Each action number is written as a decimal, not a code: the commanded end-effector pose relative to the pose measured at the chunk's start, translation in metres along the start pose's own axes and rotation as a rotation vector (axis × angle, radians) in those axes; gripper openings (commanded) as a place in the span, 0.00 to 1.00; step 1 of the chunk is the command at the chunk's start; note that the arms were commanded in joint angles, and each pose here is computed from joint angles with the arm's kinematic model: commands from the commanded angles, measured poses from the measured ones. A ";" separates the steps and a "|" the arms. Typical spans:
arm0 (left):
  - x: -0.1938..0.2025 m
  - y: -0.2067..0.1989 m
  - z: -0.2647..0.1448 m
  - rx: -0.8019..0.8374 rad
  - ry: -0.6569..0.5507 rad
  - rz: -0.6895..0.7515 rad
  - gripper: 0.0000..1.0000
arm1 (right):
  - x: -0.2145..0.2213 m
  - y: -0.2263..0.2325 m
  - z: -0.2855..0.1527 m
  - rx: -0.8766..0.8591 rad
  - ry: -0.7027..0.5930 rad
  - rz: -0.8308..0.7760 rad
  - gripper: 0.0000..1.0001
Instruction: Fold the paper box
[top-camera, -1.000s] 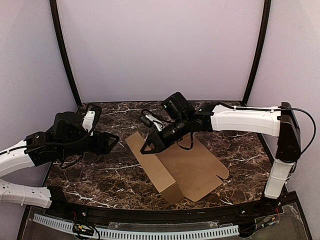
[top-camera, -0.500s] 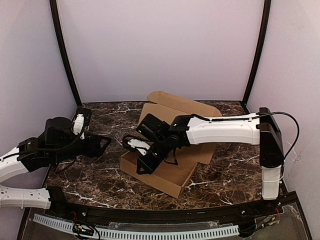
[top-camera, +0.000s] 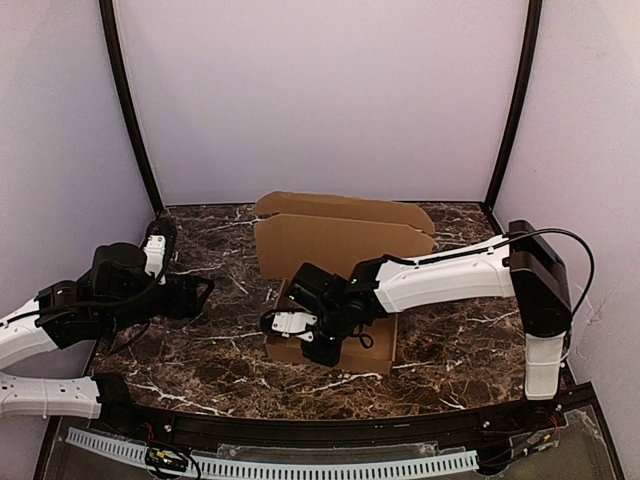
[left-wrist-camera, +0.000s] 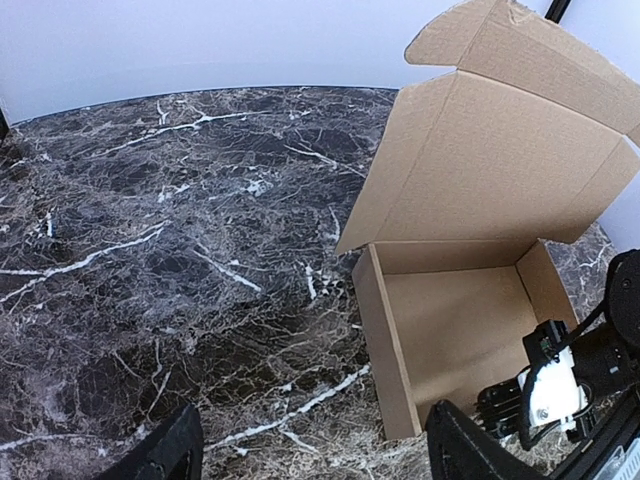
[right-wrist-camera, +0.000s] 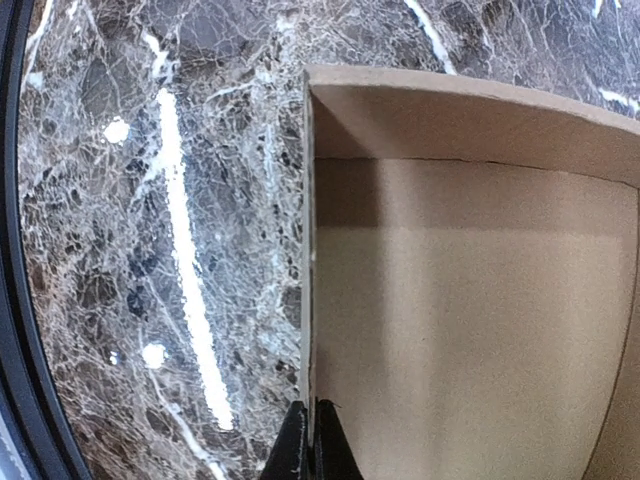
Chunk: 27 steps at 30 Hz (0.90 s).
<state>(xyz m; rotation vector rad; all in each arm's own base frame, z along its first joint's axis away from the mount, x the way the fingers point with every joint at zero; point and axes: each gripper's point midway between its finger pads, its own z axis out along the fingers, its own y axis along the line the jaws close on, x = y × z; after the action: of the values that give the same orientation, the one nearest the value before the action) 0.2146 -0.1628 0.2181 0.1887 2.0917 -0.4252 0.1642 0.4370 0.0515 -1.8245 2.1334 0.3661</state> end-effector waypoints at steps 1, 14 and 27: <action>0.011 0.006 0.008 -0.045 0.024 0.010 0.76 | 0.020 -0.012 0.012 0.070 0.054 -0.131 0.01; 0.005 0.011 0.019 -0.114 0.012 0.050 0.78 | 0.012 -0.017 -0.032 0.140 -0.060 -0.176 0.50; -0.015 -0.005 0.064 -0.018 0.043 0.051 0.77 | 0.021 -0.063 -0.135 0.377 -0.237 0.031 0.69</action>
<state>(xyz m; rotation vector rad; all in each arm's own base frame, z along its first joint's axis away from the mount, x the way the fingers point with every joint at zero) 0.2562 -0.1719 0.1846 0.1955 2.1743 -0.2678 0.1891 0.3829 0.1536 -1.6527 1.8418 0.2212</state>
